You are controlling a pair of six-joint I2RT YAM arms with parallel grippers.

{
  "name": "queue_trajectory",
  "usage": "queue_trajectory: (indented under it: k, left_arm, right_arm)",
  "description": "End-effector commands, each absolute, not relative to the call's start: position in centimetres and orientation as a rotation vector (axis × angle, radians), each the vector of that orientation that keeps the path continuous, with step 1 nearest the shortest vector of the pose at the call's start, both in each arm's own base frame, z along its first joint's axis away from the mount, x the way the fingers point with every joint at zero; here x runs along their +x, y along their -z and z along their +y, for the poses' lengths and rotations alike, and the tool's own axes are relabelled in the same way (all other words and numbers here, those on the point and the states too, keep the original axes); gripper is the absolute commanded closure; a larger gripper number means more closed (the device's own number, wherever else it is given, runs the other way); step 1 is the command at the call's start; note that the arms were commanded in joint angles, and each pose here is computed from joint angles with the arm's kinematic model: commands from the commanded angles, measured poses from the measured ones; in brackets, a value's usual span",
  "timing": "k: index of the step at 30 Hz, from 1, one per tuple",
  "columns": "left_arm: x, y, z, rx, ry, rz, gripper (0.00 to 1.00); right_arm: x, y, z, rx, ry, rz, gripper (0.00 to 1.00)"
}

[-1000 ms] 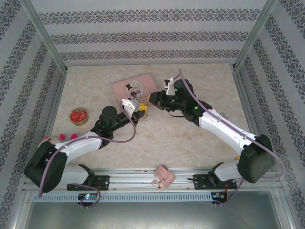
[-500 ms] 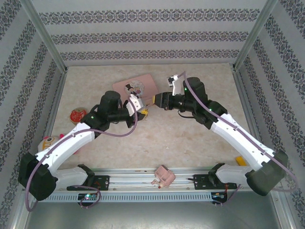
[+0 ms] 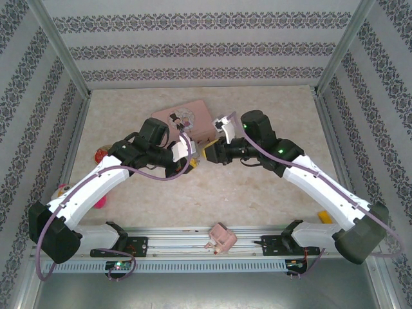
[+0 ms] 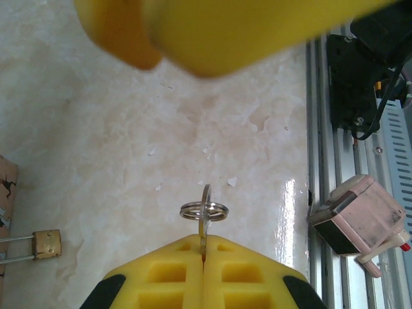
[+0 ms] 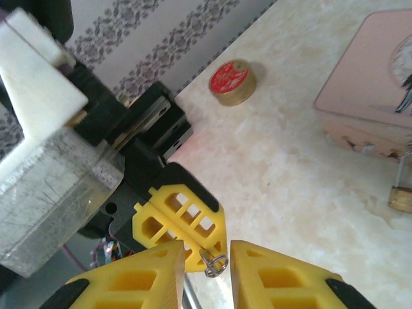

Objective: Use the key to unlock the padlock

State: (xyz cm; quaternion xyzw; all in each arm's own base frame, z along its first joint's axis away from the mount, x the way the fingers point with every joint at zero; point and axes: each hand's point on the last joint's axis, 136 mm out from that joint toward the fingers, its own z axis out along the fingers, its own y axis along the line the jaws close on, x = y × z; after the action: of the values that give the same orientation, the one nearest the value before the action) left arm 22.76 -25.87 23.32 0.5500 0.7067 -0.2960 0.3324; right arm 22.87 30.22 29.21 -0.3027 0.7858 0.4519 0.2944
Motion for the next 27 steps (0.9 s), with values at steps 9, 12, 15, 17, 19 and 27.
queue_trajectory:
  k: [9,12,15,17,19,27]
  left_arm:
    - [21.8,-23.9,-26.1,1.472,0.795,1.8,1.0]
    - [21.7,-23.9,-26.1,1.472,0.796,1.799,1.0]
    - [21.7,-24.1,-26.0,1.471,0.794,1.793,1.0]
    - [21.7,-24.1,-26.1,1.47,0.794,1.792,1.0]
    - [21.8,-24.1,-26.0,1.468,0.791,1.79,1.0]
    - [21.7,-24.1,-26.0,1.467,0.795,1.789,1.0]
  right_arm:
    - [21.1,-27.5,32.1,-0.953,-1.383,2.087,0.75]
    - [21.1,-27.1,32.2,-0.954,-1.388,2.101,0.75]
    - [21.1,-26.7,32.2,-0.951,-1.387,2.119,0.75]
    - [21.0,-26.3,32.2,-0.952,-1.385,2.135,0.75]
    - [21.0,-26.0,32.1,-0.953,-1.383,2.148,0.74]
    - [21.0,-25.3,32.0,-0.947,-1.37,2.168,0.77]
